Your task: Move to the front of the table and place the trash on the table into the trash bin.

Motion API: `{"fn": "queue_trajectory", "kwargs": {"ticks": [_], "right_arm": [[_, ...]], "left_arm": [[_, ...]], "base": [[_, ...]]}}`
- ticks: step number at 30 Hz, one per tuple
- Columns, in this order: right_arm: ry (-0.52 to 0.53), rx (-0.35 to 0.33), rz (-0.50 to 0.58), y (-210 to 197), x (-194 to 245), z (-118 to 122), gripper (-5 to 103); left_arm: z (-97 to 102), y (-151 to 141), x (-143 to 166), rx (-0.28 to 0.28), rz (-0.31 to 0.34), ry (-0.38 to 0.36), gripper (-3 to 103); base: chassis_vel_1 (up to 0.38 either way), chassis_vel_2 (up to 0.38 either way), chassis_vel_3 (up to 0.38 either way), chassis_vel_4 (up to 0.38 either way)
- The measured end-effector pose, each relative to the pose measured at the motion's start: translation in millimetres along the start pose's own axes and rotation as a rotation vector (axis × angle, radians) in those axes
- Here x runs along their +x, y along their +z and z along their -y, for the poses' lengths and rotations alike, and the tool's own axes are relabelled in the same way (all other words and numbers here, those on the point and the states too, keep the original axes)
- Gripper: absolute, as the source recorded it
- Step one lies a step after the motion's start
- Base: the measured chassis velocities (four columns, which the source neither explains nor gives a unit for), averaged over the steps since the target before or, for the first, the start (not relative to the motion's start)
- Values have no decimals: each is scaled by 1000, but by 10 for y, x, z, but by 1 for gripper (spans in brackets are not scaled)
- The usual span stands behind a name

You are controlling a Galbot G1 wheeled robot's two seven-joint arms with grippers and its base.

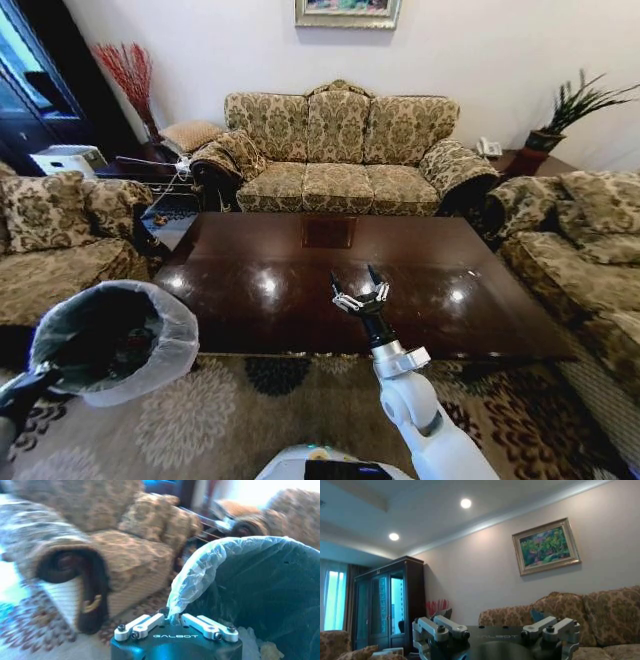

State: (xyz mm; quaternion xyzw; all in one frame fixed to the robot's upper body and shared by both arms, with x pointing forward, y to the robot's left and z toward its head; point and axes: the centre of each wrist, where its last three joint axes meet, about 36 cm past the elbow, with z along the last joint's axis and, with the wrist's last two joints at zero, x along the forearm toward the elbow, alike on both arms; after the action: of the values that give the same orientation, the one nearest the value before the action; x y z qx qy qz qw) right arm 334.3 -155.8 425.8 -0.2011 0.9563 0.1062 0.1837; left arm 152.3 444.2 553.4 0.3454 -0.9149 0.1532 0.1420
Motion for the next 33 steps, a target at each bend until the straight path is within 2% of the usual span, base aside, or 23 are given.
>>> {"fn": "queue_trajectory", "kwargs": {"ticks": [1,2,5,6,10,11,15,16,18,19,21,22,25,26,29,30,32,33], "right_arm": [[4,-1,-3,10,5,3,100],[4,-1,-3,10,5,3,100],[15,-4,-21,58,18,17,100],[15,-4,-21,58,18,17,100],[43,-13,-56,87,42,2,100],[43,-13,-56,87,42,2,100],[63,-26,-99,127,157,-53,100],[63,-26,-99,127,157,-53,100],[63,-24,-108,128,190,-66,100],[64,-21,-112,125,200,-70,100],[68,-13,-117,105,211,-79,100],[68,-13,-117,105,211,-79,100],[72,6,-120,82,224,-62,100],[70,19,-122,76,235,-35,100],[69,29,-120,72,246,-5,100],[70,32,-117,71,250,8,100],[78,37,-113,56,279,49,100],[78,37,-113,56,279,49,100]], "left_arm": [[-49,68,-31,19,22,-44,0],[-49,68,-31,19,22,-44,0],[-274,288,-111,71,54,-172,0],[-274,288,-111,71,54,-172,0],[-645,665,-372,151,25,-314,0],[-645,665,-372,151,25,-314,0],[-869,1225,-648,188,-40,-412,0],[-869,1225,-648,188,-40,-412,0],[-949,1487,-756,201,-82,-447,0],[-987,1597,-800,207,-103,-460,0],[-1103,2003,-969,230,-169,-512,0],[-1103,2003,-969,230,-169,-512,0],[-1215,2403,-1199,240,-209,-575,0],[-1245,2584,-1336,260,-241,-597,0],[-1260,2741,-1459,281,-275,-612,0],[-1260,2825,-1526,299,-296,-622,0],[-1245,3010,-1684,378,-368,-640,0],[-1245,3010,-1684,378,-368,-640,0]], "base": [[76,-93,-39,76],[76,-93,-39,76],[-8,5,5,-20],[-24,14,14,-60],[-38,37,43,-39],[0,0,0,0],[0,0,0,0],[0,0,0,0],[0,0,0,0],[0,0,0,0],[0,0,0,0],[0,0,0,0],[0,0,0,0],[0,0,0,0],[0,0,0,0],[0,0,0,0],[0,0,0,0],[0,0,0,0]]}}
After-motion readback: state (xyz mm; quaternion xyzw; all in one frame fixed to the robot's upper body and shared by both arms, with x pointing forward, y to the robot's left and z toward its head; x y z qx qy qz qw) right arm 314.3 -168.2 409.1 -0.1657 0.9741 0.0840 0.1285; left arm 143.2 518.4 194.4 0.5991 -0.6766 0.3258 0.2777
